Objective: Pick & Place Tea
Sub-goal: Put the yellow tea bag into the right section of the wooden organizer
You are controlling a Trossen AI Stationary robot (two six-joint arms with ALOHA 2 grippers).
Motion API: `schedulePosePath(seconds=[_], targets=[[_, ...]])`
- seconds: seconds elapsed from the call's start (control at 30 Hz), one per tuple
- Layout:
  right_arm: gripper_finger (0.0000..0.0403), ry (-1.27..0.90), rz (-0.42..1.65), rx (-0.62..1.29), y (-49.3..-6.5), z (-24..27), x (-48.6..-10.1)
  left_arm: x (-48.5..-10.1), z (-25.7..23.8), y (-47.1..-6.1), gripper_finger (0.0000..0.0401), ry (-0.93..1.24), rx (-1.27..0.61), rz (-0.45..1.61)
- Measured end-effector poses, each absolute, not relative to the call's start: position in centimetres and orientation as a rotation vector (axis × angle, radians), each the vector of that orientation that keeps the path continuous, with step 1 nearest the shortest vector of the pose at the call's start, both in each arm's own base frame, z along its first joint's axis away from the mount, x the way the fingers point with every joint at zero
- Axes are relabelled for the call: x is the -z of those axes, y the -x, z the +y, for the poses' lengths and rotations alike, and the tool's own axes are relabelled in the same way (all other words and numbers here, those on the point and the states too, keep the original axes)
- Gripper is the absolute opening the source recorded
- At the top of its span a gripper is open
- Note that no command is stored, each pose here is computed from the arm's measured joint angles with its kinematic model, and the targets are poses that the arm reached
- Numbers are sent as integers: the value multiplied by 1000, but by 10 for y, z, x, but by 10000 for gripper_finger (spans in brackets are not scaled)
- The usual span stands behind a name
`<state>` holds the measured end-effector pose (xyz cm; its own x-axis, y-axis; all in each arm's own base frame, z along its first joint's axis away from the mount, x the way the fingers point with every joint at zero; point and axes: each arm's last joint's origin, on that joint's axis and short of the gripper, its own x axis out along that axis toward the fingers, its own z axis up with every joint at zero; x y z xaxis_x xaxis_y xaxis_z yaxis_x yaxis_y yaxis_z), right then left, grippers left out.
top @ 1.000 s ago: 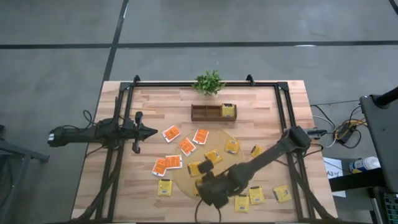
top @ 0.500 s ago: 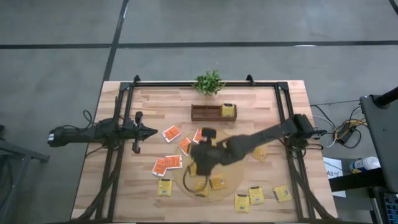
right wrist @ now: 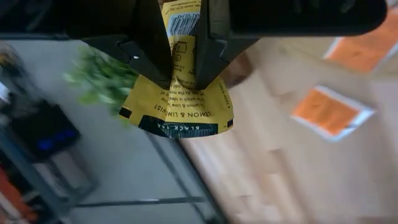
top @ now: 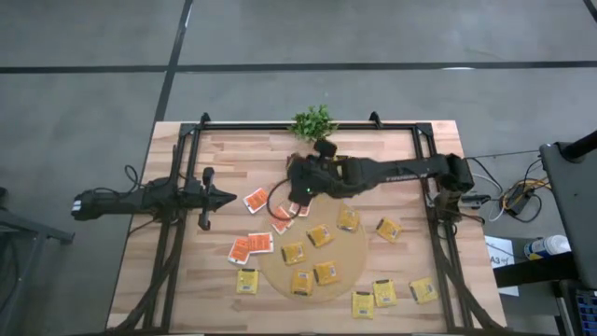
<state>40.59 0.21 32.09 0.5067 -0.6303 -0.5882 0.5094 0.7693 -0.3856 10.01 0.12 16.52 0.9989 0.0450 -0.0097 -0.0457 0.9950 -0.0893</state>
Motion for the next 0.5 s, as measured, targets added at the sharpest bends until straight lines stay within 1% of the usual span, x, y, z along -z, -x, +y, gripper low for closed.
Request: schedulePosePath(seconds=[0.13,0.23,0.5], targets=[[66,91,745,823,-402,-12,-322,-165,1,-100,0,90,-45,8],[66,18,716,889,-400,-20,-320,-165,1,-100,0,89,-45,8],[66,-128,699,1040,-389,-44,-295,-165,1,-100,0,90,-46,8]])
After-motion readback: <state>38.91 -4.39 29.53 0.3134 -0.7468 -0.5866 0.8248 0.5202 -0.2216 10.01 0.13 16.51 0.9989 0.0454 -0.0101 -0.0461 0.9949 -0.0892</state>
